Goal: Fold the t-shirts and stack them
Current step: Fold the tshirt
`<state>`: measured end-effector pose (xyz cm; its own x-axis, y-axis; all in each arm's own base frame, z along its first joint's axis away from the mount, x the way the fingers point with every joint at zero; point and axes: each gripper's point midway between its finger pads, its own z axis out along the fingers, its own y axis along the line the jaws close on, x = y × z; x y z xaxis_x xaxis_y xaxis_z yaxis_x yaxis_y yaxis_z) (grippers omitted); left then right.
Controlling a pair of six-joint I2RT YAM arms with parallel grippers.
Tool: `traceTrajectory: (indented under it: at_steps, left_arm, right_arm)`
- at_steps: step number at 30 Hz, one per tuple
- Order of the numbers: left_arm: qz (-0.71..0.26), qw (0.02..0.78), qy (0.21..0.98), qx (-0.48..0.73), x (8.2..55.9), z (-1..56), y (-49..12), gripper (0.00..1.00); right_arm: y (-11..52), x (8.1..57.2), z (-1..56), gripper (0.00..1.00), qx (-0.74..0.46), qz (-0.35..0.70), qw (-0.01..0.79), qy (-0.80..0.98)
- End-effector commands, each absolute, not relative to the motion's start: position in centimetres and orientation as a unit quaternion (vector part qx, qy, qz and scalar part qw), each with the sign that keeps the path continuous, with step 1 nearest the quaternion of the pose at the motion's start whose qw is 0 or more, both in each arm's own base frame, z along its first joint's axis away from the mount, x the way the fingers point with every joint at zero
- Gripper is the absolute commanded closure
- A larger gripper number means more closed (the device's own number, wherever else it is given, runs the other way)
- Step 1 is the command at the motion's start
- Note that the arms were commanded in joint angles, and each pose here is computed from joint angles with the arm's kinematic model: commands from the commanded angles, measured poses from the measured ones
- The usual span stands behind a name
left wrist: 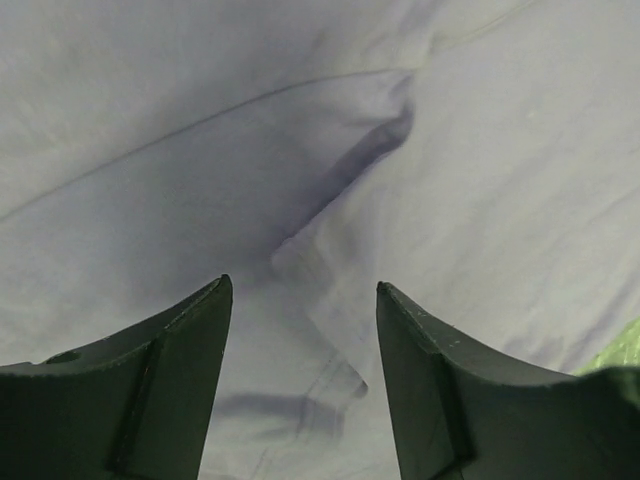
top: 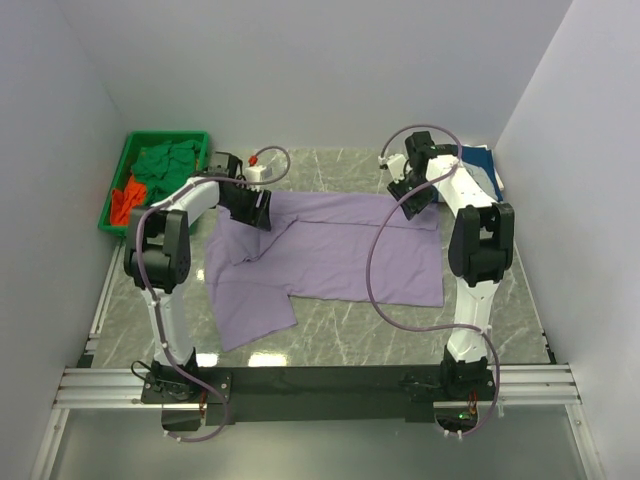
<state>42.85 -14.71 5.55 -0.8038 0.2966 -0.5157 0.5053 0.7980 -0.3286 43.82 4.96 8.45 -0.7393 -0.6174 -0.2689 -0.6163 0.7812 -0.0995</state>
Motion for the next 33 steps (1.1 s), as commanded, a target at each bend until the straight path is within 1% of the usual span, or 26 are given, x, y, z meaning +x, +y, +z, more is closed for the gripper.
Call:
traceTrajectory:
  at_steps: [1, 4, 11, 12, 15, 18, 19, 20, 22, 23, 24, 25, 26, 29, 33]
  left_arm:
    - [-0.24, 0.222, 0.921, 0.213, 43.3, 5.6, -15.3, 0.35]
    - [-0.258, 0.201, 0.919, 0.22, 42.6, 4.9, -16.0, 0.37]
    - [-0.31, 0.187, 0.888, 0.284, 40.0, 6.3, -20.0, 0.44]
    - [-0.32, 0.187, 0.882, 0.293, 39.5, 6.8, -20.6, 0.47]
    - [-0.339, 0.186, 0.862, 0.328, 38.2, 8.0, -22.3, 0.51]
    - [-0.346, 0.181, 0.849, 0.356, 36.9, 8.9, -22.9, 0.51]
    - [-0.343, 0.184, 0.85, 0.356, 36.9, 9.1, -22.4, 0.5]
    - [-0.341, 0.189, 0.851, 0.352, 37.0, 9.4, -21.8, 0.47]
    - [-0.32, 0.217, 0.86, 0.334, 37.7, 10.4, -19.6, 0.45]
    - [-0.308, 0.234, 0.863, 0.326, 38.1, 11.2, -18.5, 0.44]
    - [-0.297, 0.239, 0.869, 0.317, 38.2, 10.8, -17.5, 0.44]
    - [-0.262, 0.245, 0.886, 0.294, 39.0, 10.1, -15.1, 0.43]
    - [-0.246, 0.25, 0.892, 0.285, 39.3, 9.8, -14.1, 0.43]
    - [-0.179, 0.255, 0.911, 0.27, 39.7, 8.2, -10.3, 0.44]
    - [-0.141, 0.236, 0.925, 0.262, 38.6, 5.6, -7.5, 0.45]
  right_arm:
    - [4.9, 43.5, 10.2, 0.59, -0.323, 0.0, 0.161, 0.933]
    - [4.5, 43.3, 10.2, 0.59, -0.321, -0.001, 0.158, 0.934]
    - [3.3, 43.0, 10.7, 0.59, -0.314, -0.01, 0.158, 0.936]
    - [3.1, 43.0, 10.9, 0.59, -0.312, -0.013, 0.159, 0.937]
    - [2.7, 42.6, 11.1, 0.59, -0.31, -0.016, 0.161, 0.937]
    - [2.6, 42.1, 10.9, 0.6, -0.311, -0.016, 0.157, 0.937]
    - [2.6, 41.8, 10.7, 0.6, -0.309, -0.014, 0.152, 0.939]
    - [2.8, 41.7, 10.7, 0.62, -0.31, -0.009, 0.151, 0.939]
    - [3.1, 41.2, 10.5, 0.64, -0.308, 0.002, 0.146, 0.94]
    - [3.5, 40.9, 10.2, 0.69, -0.311, 0.007, 0.14, 0.94]
    - [3.8, 40.5, 9.9, 0.72, -0.314, 0.011, 0.134, 0.94]
    - [4.1, 39.8, 9.3, 0.74, -0.317, 0.016, 0.122, 0.94]
    - [4.5, 39.4, 8.8, 0.76, -0.321, 0.019, 0.115, 0.94]
    - [5.1, 37.9, 7.3, 0.78, -0.329, 0.024, 0.091, 0.94]
    - [5.1, 36.0, 4.0, 0.8, -0.342, 0.021, 0.049, 0.938]
